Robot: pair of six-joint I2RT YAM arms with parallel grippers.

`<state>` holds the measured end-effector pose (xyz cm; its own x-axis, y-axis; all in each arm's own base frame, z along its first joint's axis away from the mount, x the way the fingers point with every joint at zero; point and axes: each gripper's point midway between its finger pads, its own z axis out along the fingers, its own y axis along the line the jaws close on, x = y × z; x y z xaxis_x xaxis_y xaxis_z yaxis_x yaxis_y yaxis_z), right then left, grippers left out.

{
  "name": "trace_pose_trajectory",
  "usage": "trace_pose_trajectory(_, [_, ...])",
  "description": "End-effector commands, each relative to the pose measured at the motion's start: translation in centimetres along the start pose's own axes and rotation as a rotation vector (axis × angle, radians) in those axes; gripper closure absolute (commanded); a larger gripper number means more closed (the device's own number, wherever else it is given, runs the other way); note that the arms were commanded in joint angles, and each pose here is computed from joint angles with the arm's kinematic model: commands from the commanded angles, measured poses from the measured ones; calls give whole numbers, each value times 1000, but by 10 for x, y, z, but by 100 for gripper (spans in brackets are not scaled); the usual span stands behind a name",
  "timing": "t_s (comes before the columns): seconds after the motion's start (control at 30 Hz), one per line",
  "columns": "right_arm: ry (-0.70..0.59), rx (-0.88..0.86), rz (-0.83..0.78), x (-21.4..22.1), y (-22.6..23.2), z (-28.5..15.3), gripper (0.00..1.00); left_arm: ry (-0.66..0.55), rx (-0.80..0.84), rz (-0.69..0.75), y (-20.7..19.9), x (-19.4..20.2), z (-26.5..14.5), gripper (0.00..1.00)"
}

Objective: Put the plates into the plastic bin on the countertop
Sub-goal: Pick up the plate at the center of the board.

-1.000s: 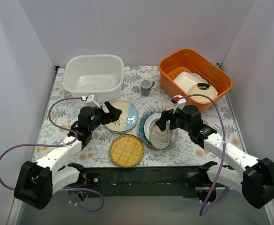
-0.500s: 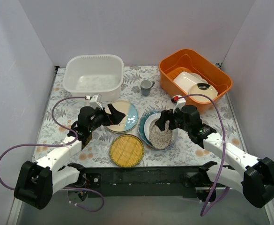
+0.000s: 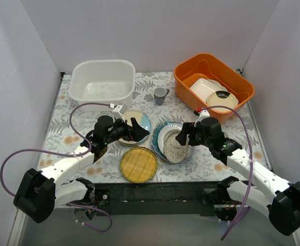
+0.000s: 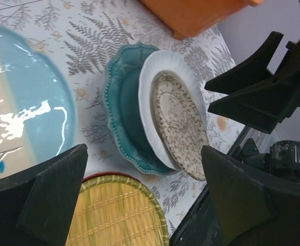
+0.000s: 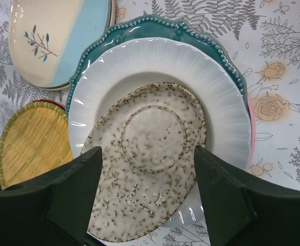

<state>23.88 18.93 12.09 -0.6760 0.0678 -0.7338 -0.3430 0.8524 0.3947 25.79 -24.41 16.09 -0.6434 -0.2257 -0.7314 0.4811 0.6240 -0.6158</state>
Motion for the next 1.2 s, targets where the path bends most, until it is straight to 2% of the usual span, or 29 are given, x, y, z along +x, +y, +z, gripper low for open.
trace_pose_trajectory(0.0, [-7,25,80,-1,-6,-13,28,7,73,55,-33,-5,7,8])
trace_pose_trajectory(0.2, [48,4,150,19,-14,-16,40,55,116,86,-60,9,20,8])
trace_pose_trajectory(0.37, [128,-37,216,49,-18,-11,44,88,89,113,-66,20,36,9])
trace_pose_trajectory(0.63, [158,-102,274,69,-14,-8,48,101,89,161,-87,30,49,8])
trace_pose_trajectory(1.17, [180,-118,355,97,-20,-8,55,188,-8,147,-57,64,69,8])
